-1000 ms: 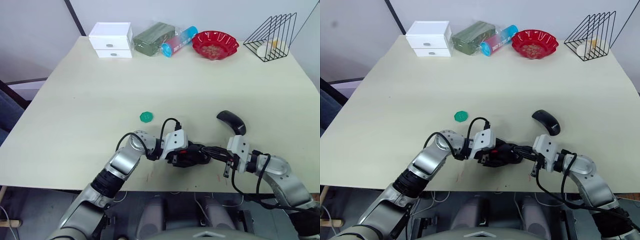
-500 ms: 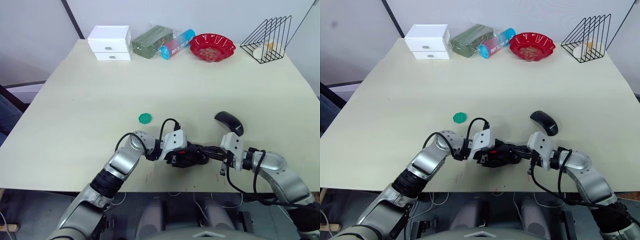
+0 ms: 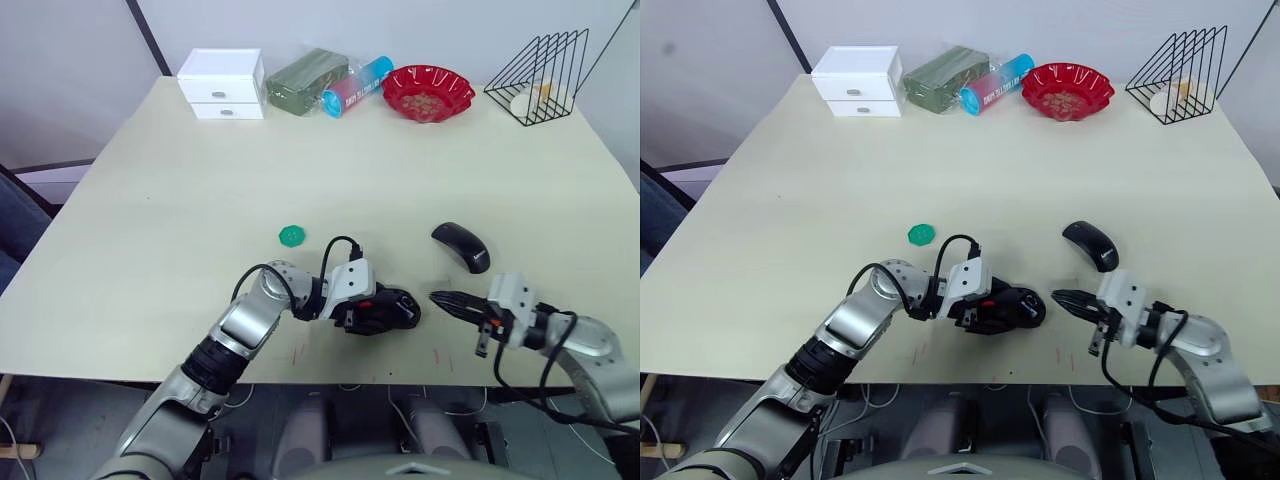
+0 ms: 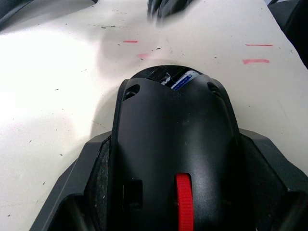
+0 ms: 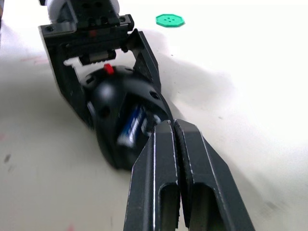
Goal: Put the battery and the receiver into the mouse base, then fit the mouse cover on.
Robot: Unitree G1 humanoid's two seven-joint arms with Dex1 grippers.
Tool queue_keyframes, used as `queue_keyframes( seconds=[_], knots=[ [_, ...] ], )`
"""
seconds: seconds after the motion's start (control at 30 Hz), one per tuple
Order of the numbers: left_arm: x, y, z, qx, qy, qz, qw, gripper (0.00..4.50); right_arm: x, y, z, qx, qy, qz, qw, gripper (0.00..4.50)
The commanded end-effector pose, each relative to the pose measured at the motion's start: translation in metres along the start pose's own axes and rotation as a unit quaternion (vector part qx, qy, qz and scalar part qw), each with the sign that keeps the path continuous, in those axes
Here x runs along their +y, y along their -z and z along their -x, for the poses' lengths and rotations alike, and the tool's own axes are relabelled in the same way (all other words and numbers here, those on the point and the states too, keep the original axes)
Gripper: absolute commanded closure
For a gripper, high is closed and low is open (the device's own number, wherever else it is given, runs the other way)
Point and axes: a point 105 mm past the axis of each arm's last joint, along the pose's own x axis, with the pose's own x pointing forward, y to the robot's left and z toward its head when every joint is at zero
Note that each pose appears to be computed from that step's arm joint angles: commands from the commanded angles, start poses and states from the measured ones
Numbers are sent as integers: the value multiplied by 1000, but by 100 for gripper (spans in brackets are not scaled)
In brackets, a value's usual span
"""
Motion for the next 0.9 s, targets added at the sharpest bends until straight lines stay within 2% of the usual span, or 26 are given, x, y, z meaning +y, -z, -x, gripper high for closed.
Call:
queue_keyframes(
  seconds=[0.03,0.13,0.17,0.27,0.33,0.6,0.67,0.73,0.9],
  knots=[
    [3,12,3,25,-11,12,1000,156,-7,-15,22,-29,-16,1,999,418],
    [2,13,4,25,-11,12,1000,156,-10,-13,38,-21,-33,8,999,322],
    [1,13,4,25,-11,13,1000,156,-11,-12,44,-17,-37,14,999,261],
    [1,14,5,26,-12,13,1000,156,-15,-10,56,-11,-40,16,999,125],
    [1,15,6,27,-13,13,999,156,-17,-9,63,-8,-46,15,999,13],
    [1,15,8,23,-17,16,999,156,-17,-8,73,-8,-77,16,997,5],
    [1,13,9,19,-19,17,1000,53,-15,-10,70,-16,-83,13,996,0],
    [1,12,9,17,-20,17,1000,3,-15,-10,67,-20,-85,13,996,0],
    [2,9,10,10,-23,15,1000,3,-14,-12,67,-26,-86,14,996,0]
  ],
)
